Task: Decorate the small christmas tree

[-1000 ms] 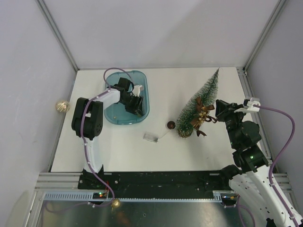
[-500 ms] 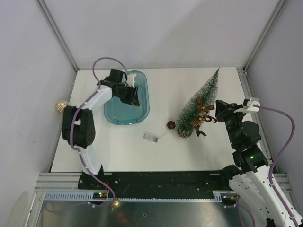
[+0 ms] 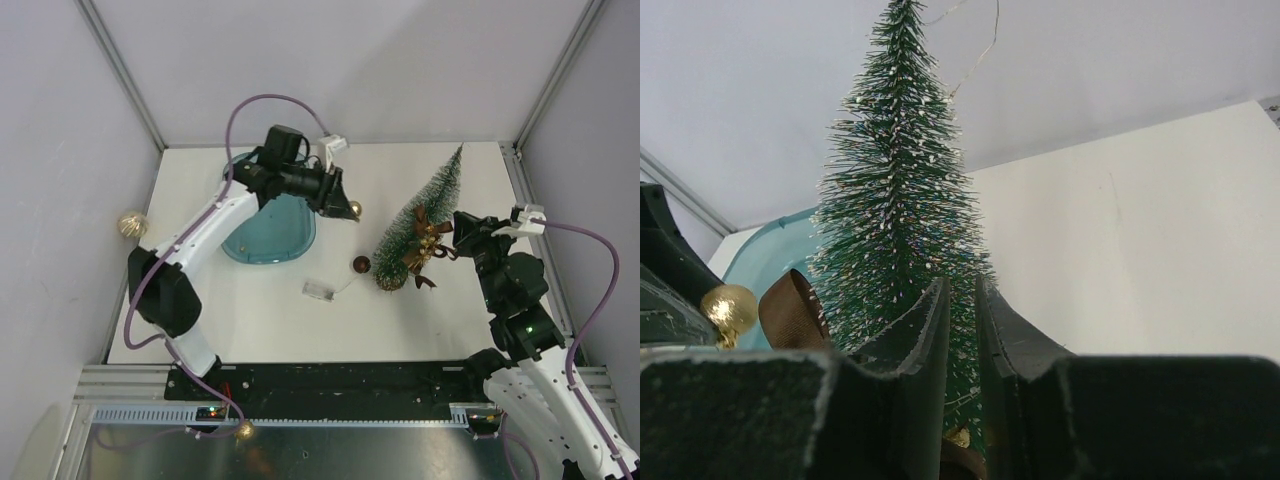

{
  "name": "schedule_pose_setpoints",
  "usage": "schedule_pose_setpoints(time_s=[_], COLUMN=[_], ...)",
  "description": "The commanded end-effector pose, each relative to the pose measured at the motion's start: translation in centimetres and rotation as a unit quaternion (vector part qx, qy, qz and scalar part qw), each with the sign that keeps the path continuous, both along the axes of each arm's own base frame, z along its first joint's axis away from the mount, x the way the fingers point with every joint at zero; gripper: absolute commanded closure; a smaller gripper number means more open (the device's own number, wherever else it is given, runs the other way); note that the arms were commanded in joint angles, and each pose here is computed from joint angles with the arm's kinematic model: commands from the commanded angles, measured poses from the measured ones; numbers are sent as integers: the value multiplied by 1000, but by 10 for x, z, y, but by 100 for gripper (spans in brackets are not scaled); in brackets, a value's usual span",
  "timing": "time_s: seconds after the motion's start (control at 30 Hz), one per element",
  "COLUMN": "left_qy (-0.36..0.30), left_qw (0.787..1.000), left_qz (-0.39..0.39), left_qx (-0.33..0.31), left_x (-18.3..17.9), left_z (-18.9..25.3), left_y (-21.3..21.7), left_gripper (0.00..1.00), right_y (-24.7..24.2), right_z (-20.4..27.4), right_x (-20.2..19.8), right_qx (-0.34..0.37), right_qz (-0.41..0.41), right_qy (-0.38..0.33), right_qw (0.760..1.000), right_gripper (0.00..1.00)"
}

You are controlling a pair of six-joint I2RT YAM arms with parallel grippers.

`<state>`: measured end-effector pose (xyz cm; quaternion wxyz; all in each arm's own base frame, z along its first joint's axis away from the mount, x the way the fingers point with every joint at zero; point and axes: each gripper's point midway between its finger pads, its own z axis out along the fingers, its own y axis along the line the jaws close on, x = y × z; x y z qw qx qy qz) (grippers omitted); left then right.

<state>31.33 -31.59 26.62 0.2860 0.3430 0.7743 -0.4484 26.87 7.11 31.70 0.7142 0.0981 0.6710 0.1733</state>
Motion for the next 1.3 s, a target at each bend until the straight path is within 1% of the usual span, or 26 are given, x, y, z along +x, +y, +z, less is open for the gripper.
schedule_pose_setpoints(time_s=[0.0, 0.1, 0.17, 0.2, 0.27, 0.33, 0.4, 0.5, 0.6, 0.67, 0.83, 0.87, 0.9, 1.0, 1.13, 1.27], left_qy=[36, 47, 46, 44, 44, 44, 43, 44, 39, 38, 29, 10, 1, -37, -37, -40], left_qw=[997, 995, 995, 995, 994, 995, 995, 995, 996, 997, 998, 997, 996, 991, 986, 971], left_qz=[-51, -67, -74, -76, -78, -77, -75, -75, -72, -66, -54, -60, -66, -95, -145, -227], left_qx=[-39, -48, -53, -54, -55, -54, -53, -50, -41, -28, 31, 44, 59, 84, 71, 56], left_x=[-21, -27, -31, -31, -32, -33, -32, -31, -29, -29, -30, -31, -35, -47, -72, -118], left_z=[21, 26, 30, 31, 31, 29, 28, 22, 12, -2, -60, -69, -82, -99, -94, -85], left_y=[-34, -49, -55, -58, -60, -60, -60, -61, -59, -54, -28, -21, -14, 4, 11, 2], left_gripper=[60, 59, 54, 48, 41, 37, 36, 38, 46, 49, 50, 50, 50, 51, 51, 50], right_y=[2, 3, 4, 4, 4, 4, 3, 3, 2, 2, 0, -1, -1, -1, 0, -1], right_z=[7, 6, 5, 5, 5, 6, 6, 7, 8, 9, 12, 12, 12, 12, 11, 11], right_x=[1, 1, 1, 2, 2, 1, 1, 1, 0, -1, -3, -4, -4, -4, -3, -3], right_qx=[8, 5, 4, 5, 3, 4, 4, 3, 3, 3, 2, 1, 1, -1, -1, 2], right_qz=[5, 7, 8, 8, 9, 9, 7, 7, 7, 6, 4, 4, 3, 3, 4, 3], right_qy=[-12, -11, -10, -10, -9, -11, -12, -13, -14, -17, -22, -22, -23, -23, -22, -21], right_qw=[1000, 1000, 1000, 1000, 1000, 1000, 1000, 1000, 1000, 1000, 1000, 1000, 1000, 1000, 1000, 1000], right_gripper=[79, 79, 79, 79, 79, 79, 79, 79, 79, 79, 79, 79, 79, 79, 79, 79])
